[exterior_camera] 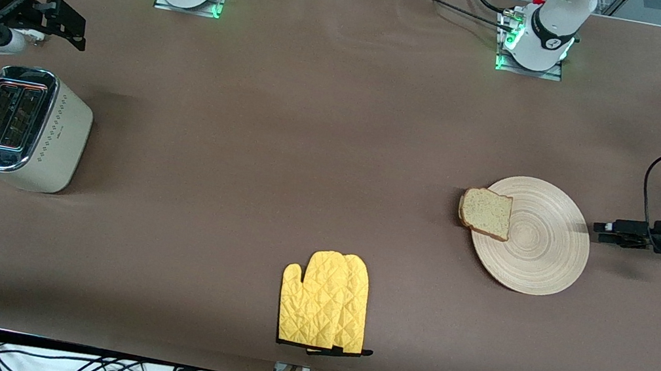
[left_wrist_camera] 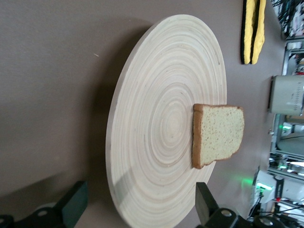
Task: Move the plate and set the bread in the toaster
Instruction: 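Lower the left gripper to the wooden plate's rim and grasp it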
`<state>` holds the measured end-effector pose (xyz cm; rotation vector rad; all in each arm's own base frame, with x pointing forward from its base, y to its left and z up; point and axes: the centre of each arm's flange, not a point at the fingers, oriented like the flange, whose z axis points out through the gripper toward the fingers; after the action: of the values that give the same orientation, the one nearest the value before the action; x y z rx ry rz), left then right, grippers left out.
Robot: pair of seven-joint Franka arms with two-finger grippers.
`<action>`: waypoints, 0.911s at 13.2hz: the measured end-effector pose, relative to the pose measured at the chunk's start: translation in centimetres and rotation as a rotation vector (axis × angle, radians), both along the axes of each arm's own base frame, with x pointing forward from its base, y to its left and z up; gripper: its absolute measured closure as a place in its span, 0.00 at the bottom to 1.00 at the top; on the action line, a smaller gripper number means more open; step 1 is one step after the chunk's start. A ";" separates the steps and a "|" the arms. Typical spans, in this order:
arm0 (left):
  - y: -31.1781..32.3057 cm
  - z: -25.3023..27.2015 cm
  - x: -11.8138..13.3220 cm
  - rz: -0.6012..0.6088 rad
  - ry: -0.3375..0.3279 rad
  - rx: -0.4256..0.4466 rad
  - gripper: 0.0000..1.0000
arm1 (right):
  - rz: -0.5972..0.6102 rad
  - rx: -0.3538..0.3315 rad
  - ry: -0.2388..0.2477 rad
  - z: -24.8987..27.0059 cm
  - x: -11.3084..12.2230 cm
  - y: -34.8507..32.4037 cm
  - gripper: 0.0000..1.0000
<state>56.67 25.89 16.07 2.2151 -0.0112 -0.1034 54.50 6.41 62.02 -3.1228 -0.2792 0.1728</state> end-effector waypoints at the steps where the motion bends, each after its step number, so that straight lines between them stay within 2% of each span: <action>1: -0.5 -1.2 -0.1 0.006 0.005 -0.025 0.00 | 0.000 0.000 0.002 0.0 0.0 0.0 0.00; 3: -1.5 -2.9 0.0 0.007 -0.005 -0.070 0.03 | -0.001 -0.001 0.004 0.0 0.0 0.0 0.00; 4: -1.8 -3.3 0.0 0.004 -0.005 -0.077 0.11 | -0.001 -0.001 0.006 -0.1 -0.1 0.0 0.00; 9: -2.1 -4.6 -0.2 -0.002 0.004 -0.091 0.69 | -0.003 -0.004 0.032 -1.1 0.3 -0.1 0.00; 11: -2.1 -4.5 -0.2 0.001 0.002 -0.102 0.89 | -0.003 -0.005 0.040 -1.6 0.5 -0.1 0.00; 12: -2.0 -4.3 -0.1 0.001 0.000 -0.111 0.89 | -0.004 -0.006 0.041 -1.6 0.6 -0.2 0.00</action>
<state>56.57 23.87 11.74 2.1040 -0.0149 -0.1003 55.07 6.23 60.39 -3.1209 -0.2720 0.2373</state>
